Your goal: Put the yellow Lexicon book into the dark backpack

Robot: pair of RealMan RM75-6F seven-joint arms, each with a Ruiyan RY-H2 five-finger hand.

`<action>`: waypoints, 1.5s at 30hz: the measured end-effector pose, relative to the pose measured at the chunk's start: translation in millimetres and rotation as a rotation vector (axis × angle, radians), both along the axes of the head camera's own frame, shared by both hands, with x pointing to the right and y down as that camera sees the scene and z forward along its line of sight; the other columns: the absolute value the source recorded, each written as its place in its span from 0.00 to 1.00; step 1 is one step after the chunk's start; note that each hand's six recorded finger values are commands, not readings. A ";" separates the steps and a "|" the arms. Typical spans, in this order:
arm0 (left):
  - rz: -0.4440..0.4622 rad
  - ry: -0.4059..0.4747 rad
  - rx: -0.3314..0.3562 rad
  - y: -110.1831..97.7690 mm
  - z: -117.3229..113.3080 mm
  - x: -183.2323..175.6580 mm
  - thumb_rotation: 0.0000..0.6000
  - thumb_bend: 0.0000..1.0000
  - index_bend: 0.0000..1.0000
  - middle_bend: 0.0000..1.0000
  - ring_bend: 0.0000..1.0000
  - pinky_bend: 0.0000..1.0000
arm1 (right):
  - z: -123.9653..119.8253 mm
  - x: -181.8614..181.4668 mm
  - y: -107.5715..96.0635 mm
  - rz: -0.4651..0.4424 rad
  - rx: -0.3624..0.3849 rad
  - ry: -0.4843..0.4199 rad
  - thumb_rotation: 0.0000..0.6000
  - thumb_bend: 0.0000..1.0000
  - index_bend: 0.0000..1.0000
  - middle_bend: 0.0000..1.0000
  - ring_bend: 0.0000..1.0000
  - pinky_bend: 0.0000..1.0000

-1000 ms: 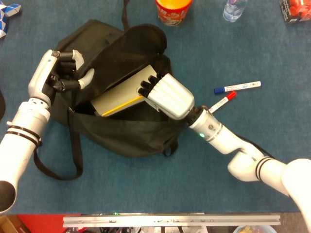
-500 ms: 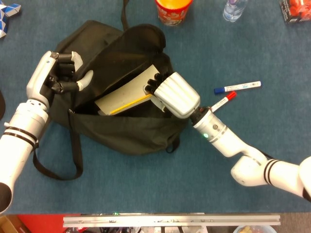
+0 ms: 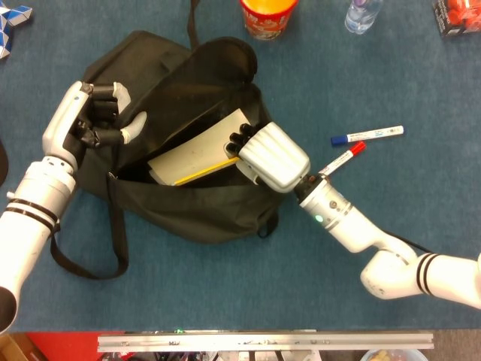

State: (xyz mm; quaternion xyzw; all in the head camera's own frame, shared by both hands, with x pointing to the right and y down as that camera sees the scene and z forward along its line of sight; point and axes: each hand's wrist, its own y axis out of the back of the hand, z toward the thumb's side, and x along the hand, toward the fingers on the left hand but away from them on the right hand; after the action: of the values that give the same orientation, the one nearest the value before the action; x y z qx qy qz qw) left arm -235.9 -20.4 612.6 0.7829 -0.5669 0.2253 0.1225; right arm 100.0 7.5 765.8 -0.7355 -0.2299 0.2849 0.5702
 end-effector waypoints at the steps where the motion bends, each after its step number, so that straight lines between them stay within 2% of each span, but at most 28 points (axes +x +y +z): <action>1: 0.000 0.000 -0.001 0.4 0.1 0.0 1.00 0.37 0.74 0.82 0.80 0.99 | 0.3 -0.8 -0.2 0.004 0.002 -0.001 1.00 0.43 0.52 0.53 0.42 0.61; 12: 0.000 -0.002 -0.018 2.6 3.0 -0.7 1.00 0.37 0.74 0.81 0.80 0.99 | -1.7 -17.5 -5.1 0.090 -0.006 -0.050 1.00 0.44 0.51 0.52 0.41 0.61; 20: -0.007 -0.003 -0.017 1.4 2.7 -3.0 1.00 0.37 0.74 0.81 0.80 0.99 | -3.9 -37.2 -7.4 0.097 -0.047 -0.064 1.00 0.43 0.47 0.49 0.38 0.58; 25: -0.011 -0.007 -0.019 1.6 2.7 -5.9 1.00 0.37 0.73 0.81 0.79 0.99 | -2.9 -44.7 -2.8 0.084 -0.092 -0.074 1.00 0.43 0.33 0.42 0.31 0.50; 28: -0.014 -0.010 -0.018 1.7 2.5 -8.7 1.00 0.37 0.73 0.80 0.79 0.99 | -1.3 -42.0 -2.4 0.075 -0.116 -0.069 1.00 0.43 0.14 0.32 0.23 0.42; 31: -0.015 -0.011 -0.021 2.1 3.1 -10.1 1.00 0.37 0.73 0.80 0.79 0.99 | -0.3 -37.5 -2.0 0.060 -0.136 -0.058 1.00 0.43 0.01 0.21 0.14 0.34; 35: -0.012 -0.010 -0.025 3.5 4.0 -10.3 1.00 0.37 0.72 0.80 0.79 0.99 | -1.9 -32.3 -0.3 0.036 -0.160 -0.053 1.00 0.43 0.00 0.11 0.06 0.26; 45: -0.007 -0.018 -0.025 1.4 2.4 -10.3 1.00 0.37 0.72 0.79 0.79 0.99 | -17.6 -16.4 0.5 -0.004 -0.212 -0.065 1.00 0.41 0.00 0.09 0.04 0.23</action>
State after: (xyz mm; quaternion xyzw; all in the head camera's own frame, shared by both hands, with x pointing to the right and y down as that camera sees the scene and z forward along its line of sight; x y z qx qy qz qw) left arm -246.2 -19.1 615.0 0.7771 -0.5680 0.2389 0.1278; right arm 83.6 8.0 748.2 -0.8009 -0.2156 0.2824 0.4820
